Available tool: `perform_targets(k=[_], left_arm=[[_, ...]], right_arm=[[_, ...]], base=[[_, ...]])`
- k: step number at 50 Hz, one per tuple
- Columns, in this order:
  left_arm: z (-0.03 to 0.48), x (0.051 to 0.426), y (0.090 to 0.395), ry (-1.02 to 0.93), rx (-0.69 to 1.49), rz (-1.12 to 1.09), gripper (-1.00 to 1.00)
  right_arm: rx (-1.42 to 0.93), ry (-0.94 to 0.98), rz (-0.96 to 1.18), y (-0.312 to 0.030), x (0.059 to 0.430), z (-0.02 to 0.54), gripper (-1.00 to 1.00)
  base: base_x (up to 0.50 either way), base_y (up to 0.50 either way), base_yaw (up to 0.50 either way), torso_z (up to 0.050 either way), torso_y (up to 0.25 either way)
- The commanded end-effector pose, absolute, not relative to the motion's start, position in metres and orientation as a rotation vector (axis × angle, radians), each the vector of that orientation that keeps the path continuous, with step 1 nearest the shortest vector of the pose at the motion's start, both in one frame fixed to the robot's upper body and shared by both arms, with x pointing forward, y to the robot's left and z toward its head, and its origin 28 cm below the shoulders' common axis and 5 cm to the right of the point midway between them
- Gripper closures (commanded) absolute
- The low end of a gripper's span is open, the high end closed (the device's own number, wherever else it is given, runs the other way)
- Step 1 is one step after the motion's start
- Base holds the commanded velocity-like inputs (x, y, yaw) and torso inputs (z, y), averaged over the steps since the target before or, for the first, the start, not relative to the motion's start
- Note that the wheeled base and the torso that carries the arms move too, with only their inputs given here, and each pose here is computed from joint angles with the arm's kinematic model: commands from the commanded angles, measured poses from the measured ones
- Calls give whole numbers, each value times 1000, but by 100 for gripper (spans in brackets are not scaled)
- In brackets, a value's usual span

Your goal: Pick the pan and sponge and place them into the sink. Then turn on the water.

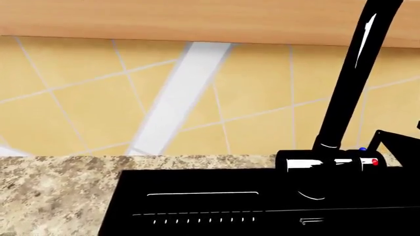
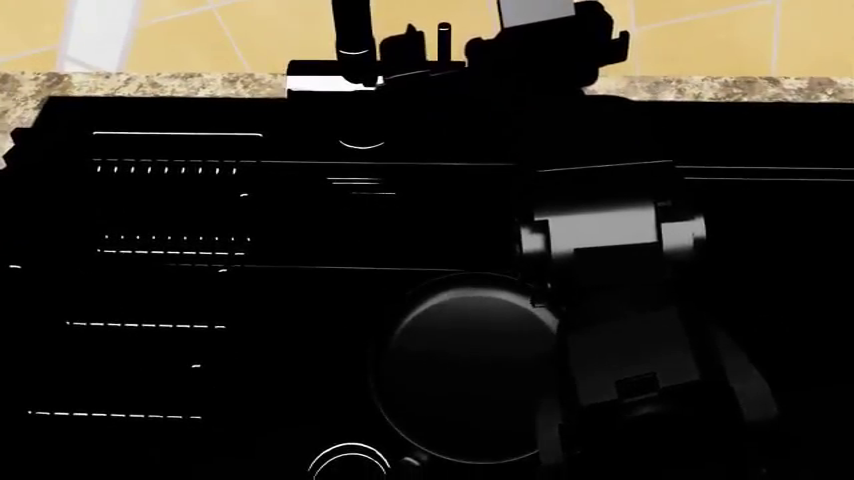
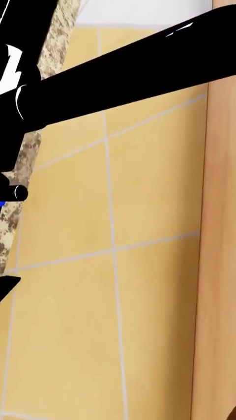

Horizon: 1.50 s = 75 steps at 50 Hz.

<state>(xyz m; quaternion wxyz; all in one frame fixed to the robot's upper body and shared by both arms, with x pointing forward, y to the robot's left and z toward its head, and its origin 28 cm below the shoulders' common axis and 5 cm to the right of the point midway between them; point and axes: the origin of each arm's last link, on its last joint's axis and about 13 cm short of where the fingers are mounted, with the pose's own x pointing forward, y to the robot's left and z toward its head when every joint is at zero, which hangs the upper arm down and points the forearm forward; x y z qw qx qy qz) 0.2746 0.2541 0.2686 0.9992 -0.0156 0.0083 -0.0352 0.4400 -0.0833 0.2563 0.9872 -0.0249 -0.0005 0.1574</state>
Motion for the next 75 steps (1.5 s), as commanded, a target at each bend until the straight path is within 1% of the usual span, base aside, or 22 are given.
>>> perform_targets(k=[1, 13, 26, 43, 65, 70, 75], left_arm=[[268, 274, 254, 7, 6, -68, -100], [275, 272, 258, -4, -5, -72, -100], [277, 272, 254, -10, 1, -80, -100], [280, 270, 259, -17, -28, -73, -100], [284, 269, 260, -42, 4, -83, -100], [292, 268, 264, -64, 3, -66, -100], [296, 268, 261, -71, 23, -80, -100]], right_arm=[[-53, -2, 323, -83, 440, 258, -100], [-48, -26, 318, -83, 440, 267, -100], [-55, -35, 318, -84, 441, 271, -100], [-71, -68, 308, -84, 441, 282, -100], [-69, -91, 312, -83, 441, 290, -100], [-73, -94, 311, -83, 441, 293, -100], [-76, -88, 311, -83, 441, 290, -100]], base=[[0, 0, 0, 0, 0], [0, 0, 0, 2, -51], [0, 0, 0, 8, -108], [0, 0, 0, 0, 0], [0, 0, 0, 0, 0], [0, 0, 0, 2, -91], [0, 0, 0, 3, -93]])
